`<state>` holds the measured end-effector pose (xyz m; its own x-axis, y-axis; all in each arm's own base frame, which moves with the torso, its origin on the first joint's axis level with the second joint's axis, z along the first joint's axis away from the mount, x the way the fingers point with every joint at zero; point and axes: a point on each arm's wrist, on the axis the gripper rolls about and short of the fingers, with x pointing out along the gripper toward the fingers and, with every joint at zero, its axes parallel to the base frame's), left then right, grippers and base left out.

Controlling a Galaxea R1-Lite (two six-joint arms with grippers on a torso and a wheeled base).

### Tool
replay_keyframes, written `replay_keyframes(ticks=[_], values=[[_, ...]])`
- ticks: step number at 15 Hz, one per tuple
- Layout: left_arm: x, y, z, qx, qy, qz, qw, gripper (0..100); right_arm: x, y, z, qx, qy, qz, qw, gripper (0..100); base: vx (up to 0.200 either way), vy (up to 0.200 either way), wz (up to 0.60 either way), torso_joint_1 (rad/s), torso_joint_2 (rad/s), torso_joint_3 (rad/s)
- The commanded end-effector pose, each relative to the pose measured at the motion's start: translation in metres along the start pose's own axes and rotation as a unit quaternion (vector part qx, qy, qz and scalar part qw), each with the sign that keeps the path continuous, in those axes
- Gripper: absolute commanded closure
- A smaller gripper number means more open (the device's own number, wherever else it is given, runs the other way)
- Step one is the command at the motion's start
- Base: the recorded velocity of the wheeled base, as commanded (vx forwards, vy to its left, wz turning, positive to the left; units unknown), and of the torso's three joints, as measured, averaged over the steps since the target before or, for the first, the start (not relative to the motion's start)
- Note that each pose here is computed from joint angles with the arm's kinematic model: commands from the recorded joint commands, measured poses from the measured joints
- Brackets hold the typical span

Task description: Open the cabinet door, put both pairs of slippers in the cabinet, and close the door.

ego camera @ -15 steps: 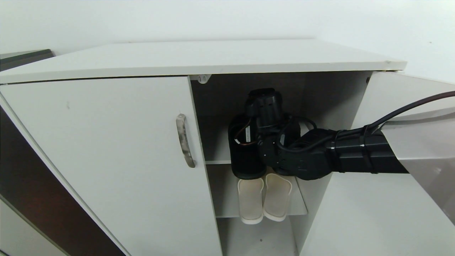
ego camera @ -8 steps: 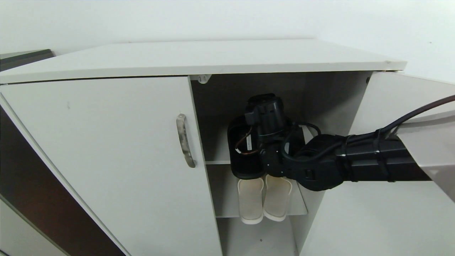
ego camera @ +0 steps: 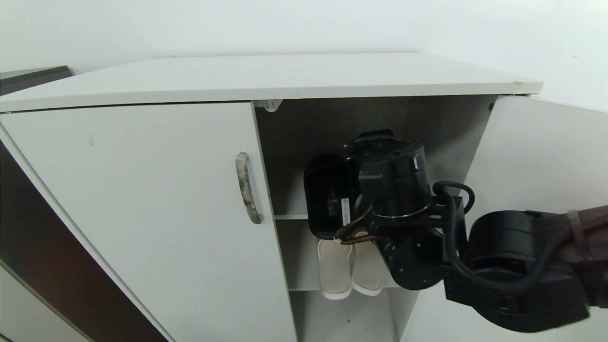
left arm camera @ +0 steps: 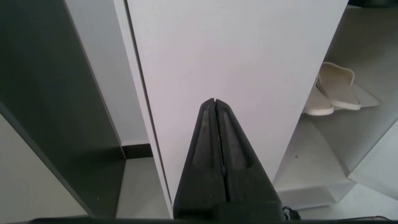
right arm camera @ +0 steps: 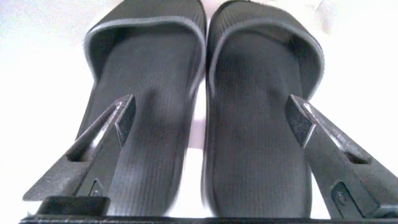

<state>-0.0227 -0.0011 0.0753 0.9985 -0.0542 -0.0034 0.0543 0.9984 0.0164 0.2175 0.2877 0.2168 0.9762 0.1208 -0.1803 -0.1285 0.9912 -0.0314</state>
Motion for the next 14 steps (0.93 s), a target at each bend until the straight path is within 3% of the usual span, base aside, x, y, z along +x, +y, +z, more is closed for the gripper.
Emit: replay_keyframes(ticks=[1,7,14], values=[[0.000,0.000,0.000,0.000,0.000,0.000,1.0000,100,-0.032,-0.019,0.003,0.011,-0.013,0.025,1.000,100,0.000,0.000,0.00,0.000,0.00,0.000],[0.000,0.000,0.000,0.000,0.000,0.000,1.0000,100,-0.052,-0.038,-0.005,0.005,-0.004,0.053,0.999,100,0.000,0.000,0.00,0.000,0.00,0.000],[0.000,0.000,0.000,0.000,0.000,0.000,1.0000,100,-0.049,-0.036,-0.013,-0.007,0.006,0.052,0.999,100,0.000,0.000,0.00,0.000,0.00,0.000]])
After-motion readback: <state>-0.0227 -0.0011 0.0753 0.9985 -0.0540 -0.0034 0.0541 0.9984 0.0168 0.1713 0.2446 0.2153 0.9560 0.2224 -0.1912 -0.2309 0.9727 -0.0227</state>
